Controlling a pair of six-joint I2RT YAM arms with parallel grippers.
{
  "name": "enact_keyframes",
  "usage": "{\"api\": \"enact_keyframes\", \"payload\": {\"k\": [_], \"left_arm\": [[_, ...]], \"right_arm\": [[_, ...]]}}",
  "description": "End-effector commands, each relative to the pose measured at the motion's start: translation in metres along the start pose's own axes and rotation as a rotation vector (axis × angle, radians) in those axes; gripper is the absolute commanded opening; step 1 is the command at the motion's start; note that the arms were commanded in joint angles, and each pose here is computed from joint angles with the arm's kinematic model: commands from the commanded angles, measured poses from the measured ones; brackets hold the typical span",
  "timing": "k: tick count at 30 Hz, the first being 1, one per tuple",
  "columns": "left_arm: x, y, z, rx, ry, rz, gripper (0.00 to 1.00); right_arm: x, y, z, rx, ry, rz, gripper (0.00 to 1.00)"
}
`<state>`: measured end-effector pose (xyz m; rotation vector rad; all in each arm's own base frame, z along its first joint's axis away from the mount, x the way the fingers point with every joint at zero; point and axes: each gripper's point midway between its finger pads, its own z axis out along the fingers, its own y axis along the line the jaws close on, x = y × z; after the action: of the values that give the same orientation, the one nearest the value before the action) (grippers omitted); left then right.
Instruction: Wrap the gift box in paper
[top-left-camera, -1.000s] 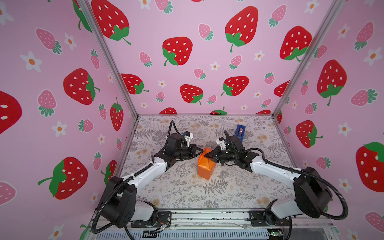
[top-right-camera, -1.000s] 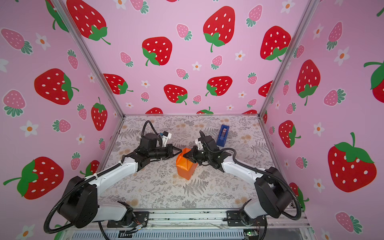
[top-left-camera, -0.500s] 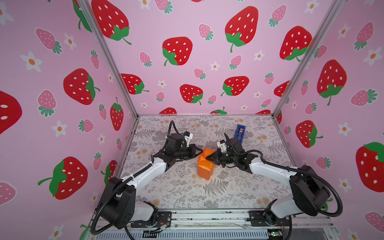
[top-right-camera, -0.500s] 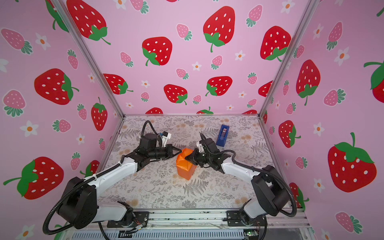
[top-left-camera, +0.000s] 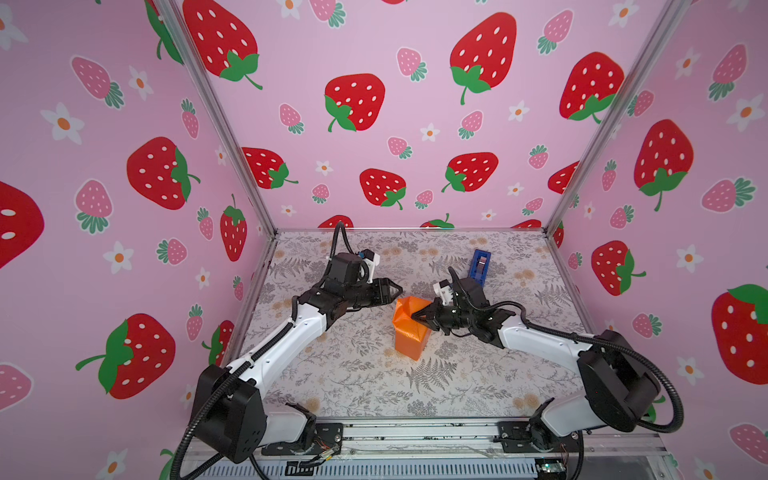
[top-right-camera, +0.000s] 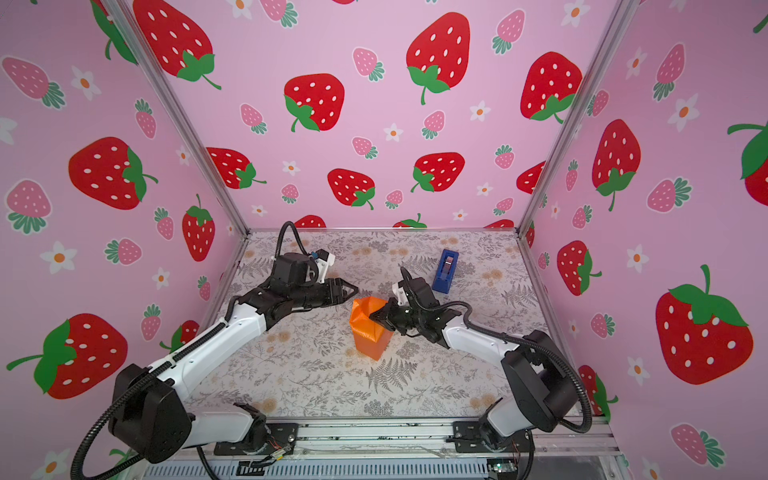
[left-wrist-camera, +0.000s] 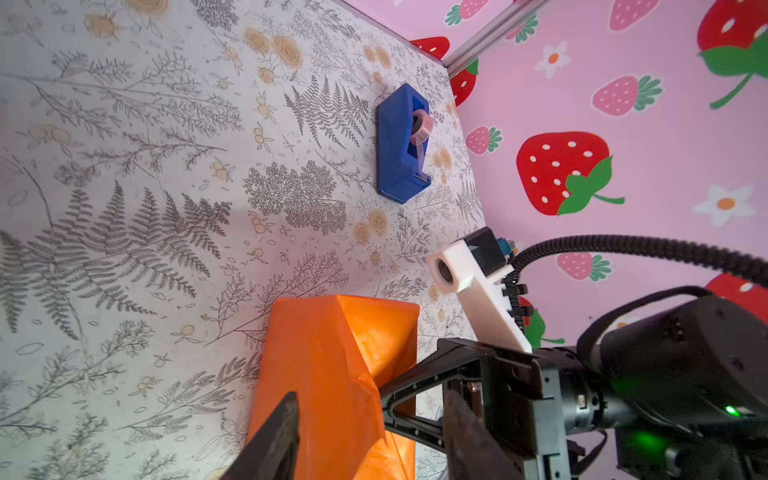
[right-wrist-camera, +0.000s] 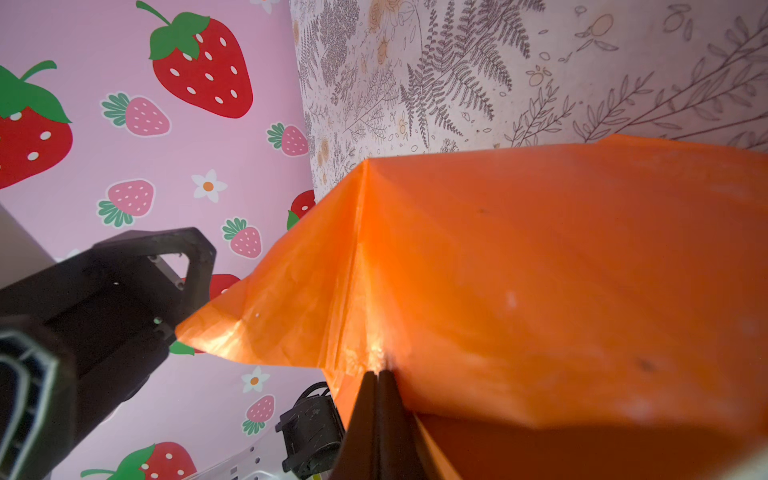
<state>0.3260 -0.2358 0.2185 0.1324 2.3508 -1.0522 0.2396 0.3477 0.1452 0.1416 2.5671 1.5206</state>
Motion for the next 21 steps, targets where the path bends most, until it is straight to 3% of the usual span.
{"api": "enact_keyframes", "payload": {"k": [1, 11, 21], "left_arm": [[-0.003, -0.003, 0.010, -0.010, 0.060, 0.032, 0.60], [0.016, 0.000, 0.049, -0.196, 0.219, 0.181, 0.55], [0.019, 0.009, 0.058, -0.299, 0.264, 0.246, 0.32]], "right_arm": [[0.012, -0.046, 0.004, 0.135, 0.035, 0.073, 0.00], [0.013, -0.047, 0.003, 0.136, 0.038, 0.075, 0.00], [0.013, -0.046, 0.003, 0.137, 0.035, 0.071, 0.00]]}}
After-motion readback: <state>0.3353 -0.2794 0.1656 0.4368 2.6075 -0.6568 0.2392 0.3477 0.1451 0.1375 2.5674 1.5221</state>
